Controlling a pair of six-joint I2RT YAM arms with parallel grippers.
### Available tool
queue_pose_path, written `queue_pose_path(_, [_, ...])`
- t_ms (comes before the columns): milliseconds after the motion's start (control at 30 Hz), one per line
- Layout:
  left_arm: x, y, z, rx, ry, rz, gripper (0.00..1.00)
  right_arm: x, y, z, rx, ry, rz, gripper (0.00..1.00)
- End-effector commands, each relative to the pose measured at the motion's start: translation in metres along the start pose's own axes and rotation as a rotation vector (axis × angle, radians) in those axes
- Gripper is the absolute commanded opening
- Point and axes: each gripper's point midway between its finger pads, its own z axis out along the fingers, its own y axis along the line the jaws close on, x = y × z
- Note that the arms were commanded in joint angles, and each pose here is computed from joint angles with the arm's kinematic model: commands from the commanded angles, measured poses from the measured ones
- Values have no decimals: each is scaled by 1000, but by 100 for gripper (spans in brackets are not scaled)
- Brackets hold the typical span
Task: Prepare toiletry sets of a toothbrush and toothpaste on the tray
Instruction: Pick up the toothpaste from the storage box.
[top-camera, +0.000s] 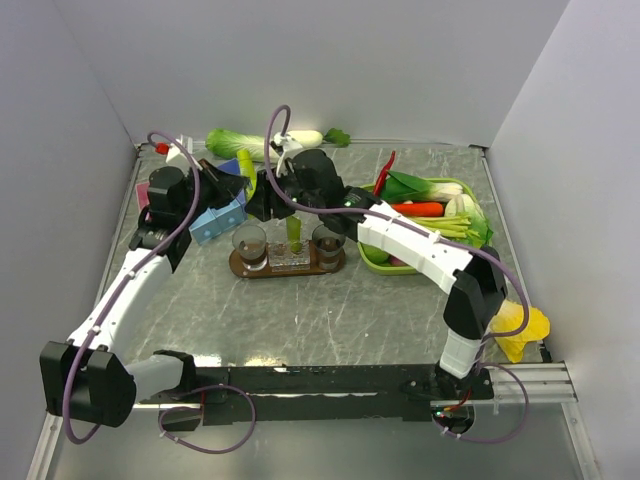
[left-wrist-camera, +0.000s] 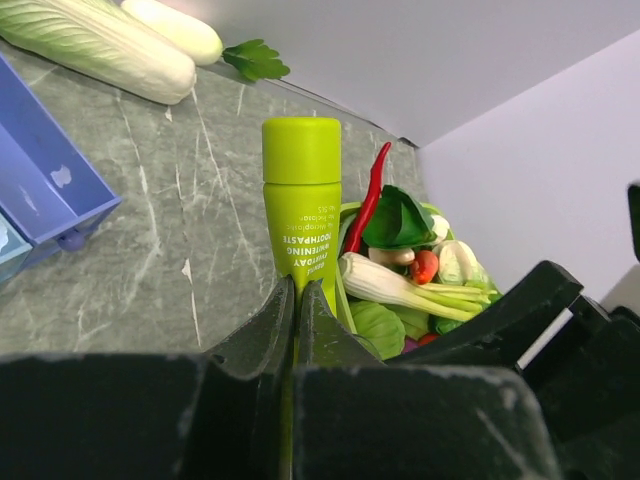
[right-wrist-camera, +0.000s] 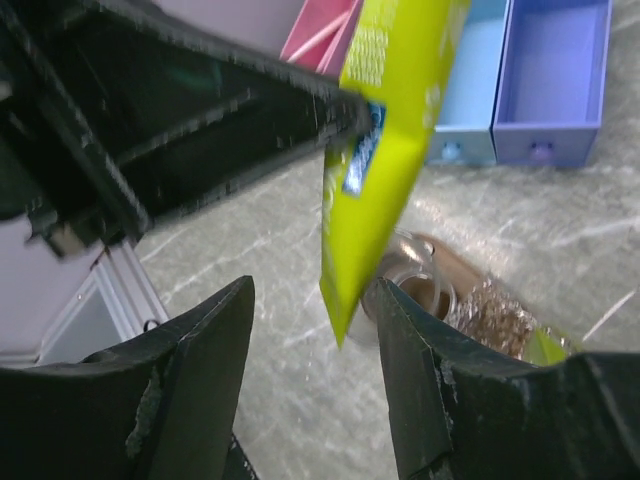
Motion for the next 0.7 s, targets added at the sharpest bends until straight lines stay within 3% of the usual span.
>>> queue_pose_path(0, [-14,-24,-4,82,-52,14,1,-16,0,7,12,-42,-29,56])
queue_pose_path(300, [-11,-25,-3,83,-47,15,1,-13,-4,13,29,-29,-34,44])
queue_pose_path(467, [-6,-30,-2,115,-27,22,2,-11,-4,13,21,-20,-39,19])
queue_pose_path(567, [-6,-35,-4,141,-30,39,21,-13,-3,9,22,-25,-46,2])
queue_pose_path(600, [-7,-36,-5,144,-33,45,34,-16,-1,4,18,-34,-54,0])
queue_pose_path(667, [-13,-39,-8,145,-52,78,47,-17,2,-1,12,-37,-62,0])
